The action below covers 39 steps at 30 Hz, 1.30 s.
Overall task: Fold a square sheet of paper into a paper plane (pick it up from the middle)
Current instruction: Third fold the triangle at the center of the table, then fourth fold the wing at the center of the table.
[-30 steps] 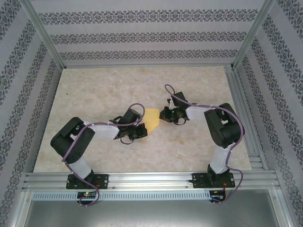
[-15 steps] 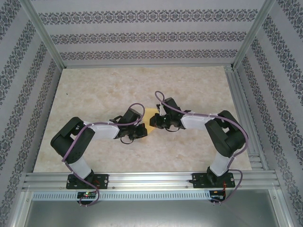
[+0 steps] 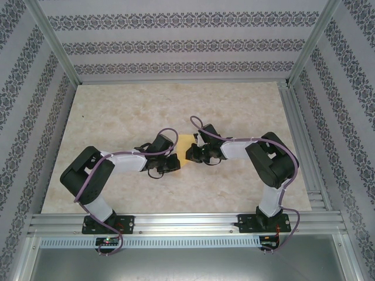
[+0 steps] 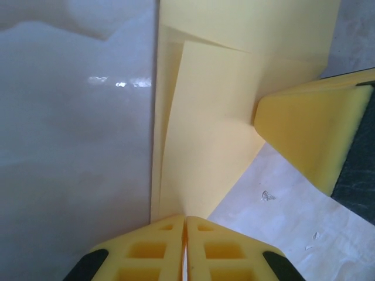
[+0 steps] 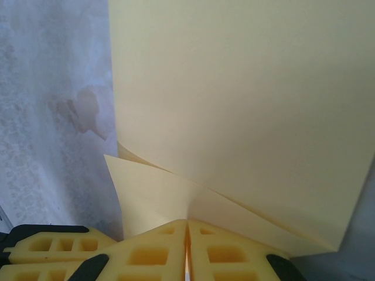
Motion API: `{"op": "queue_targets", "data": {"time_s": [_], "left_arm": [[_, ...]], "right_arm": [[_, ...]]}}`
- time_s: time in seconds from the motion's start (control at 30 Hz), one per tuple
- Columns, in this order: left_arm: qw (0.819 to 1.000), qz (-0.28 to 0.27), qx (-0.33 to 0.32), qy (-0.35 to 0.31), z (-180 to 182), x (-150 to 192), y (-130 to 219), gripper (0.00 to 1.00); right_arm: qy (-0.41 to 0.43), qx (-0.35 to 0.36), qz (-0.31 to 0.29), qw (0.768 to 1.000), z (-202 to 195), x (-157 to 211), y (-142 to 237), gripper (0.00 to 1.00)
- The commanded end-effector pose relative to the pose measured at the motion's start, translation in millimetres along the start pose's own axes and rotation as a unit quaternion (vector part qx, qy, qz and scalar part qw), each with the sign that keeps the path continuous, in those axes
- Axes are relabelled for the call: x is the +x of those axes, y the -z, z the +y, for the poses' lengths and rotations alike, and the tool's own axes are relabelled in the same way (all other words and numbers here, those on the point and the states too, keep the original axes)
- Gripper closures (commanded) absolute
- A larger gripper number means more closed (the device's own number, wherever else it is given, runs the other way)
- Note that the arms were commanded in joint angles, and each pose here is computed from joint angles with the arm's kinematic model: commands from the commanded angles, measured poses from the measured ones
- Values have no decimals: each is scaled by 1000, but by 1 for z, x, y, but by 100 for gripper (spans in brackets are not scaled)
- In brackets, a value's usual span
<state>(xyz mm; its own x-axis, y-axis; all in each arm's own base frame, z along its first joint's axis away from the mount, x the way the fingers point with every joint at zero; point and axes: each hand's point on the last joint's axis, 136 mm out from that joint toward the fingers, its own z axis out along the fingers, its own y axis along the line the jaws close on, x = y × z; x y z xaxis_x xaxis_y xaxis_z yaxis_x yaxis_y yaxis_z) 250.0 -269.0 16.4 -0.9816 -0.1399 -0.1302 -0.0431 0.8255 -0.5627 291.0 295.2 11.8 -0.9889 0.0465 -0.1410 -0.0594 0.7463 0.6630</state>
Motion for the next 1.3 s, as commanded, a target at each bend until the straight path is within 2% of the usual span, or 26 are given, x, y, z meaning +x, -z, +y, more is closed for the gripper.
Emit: {"op": "queue_targets", "data": {"time_s": [0.0, 0.3, 0.43, 0.57, 0.7, 0.77, 0.83, 1.0, 1.17, 1.27], "left_arm": [[998, 36, -57, 6, 34, 26, 3, 89], [992, 104, -44, -55, 29, 49, 11, 87], [991, 101, -66, -63, 33, 46, 16, 88], [993, 62, -52, -81, 12, 28, 32, 87], [995, -10, -25, -93, -14, 1, 52, 85], [995, -38, -15, -92, -22, -11, 54, 80], [995, -54, 10, -83, -35, -21, 50, 70], [992, -75, 59, -81, -63, -42, 36, 65], [993, -87, 25, -69, -53, -58, 20, 70], [994, -92, 13, -57, -46, -65, 13, 74]], "right_arm": [[-23, 54, 5, 998, -35, 3, -8, 89], [-26, 58, 7, 998, -36, 1, -8, 89], [-26, 58, 6, 998, -36, 0, -7, 89], [-22, 48, -2, 999, -26, -6, -1, 89], [-7, 4, -28, 1000, 8, -23, 17, 83], [-4, -22, -50, 999, 26, -33, 32, 78], [-5, -36, -76, 996, 35, -42, 49, 67], [-28, -16, -126, 992, 17, -49, 77, 54], [-59, 4, -133, 989, -11, -45, 80, 46], [-64, 0, -121, 991, -14, -42, 74, 46]]}}
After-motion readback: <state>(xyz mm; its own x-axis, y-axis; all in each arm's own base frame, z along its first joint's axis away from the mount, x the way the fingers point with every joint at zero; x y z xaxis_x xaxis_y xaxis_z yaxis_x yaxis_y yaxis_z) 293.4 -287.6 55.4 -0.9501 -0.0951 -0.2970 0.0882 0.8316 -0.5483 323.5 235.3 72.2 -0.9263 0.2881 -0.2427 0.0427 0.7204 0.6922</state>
